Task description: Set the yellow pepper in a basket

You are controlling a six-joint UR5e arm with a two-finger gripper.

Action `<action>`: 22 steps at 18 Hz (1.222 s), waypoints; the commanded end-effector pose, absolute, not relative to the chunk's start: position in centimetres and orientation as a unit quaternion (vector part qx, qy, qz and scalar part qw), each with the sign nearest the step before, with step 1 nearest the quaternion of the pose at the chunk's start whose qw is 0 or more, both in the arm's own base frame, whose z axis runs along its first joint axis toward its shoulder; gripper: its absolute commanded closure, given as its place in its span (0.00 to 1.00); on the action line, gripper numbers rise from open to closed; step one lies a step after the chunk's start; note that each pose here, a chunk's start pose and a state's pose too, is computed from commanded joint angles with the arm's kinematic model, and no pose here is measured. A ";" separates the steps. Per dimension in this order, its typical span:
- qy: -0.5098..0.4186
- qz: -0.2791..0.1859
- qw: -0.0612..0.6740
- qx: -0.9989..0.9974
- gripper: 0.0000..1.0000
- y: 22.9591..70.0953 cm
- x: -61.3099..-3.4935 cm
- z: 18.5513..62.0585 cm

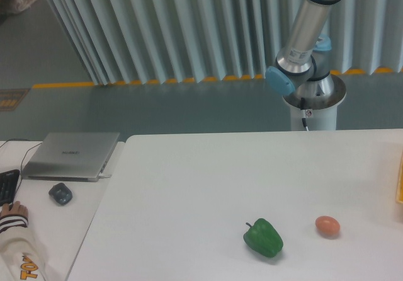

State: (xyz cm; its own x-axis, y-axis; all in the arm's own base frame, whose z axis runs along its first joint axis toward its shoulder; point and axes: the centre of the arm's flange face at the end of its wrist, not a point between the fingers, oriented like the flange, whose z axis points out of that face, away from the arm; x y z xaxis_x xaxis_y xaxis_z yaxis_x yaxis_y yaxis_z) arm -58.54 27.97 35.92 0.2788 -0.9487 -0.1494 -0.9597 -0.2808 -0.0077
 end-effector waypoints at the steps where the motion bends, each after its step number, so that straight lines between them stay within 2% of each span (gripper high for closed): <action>1: 0.589 0.061 0.048 -0.805 0.00 29.6 -57.8 36.5; 9: 0.529 0.070 0.052 -0.844 0.00 36.9 -54.2 38.3; 15: 0.515 0.070 0.049 -0.853 0.00 37.6 -53.7 38.6; 19: 0.458 0.063 0.052 -0.885 0.00 40.4 -51.6 38.5; 22: 0.433 0.064 0.026 -0.899 0.00 43.3 -48.9 39.0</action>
State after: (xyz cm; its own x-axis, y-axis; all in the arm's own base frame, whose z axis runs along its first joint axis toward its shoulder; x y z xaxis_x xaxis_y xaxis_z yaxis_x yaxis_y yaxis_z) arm -48.89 43.29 39.04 0.6171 -0.7746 -0.1385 -0.7814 -0.6240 0.0081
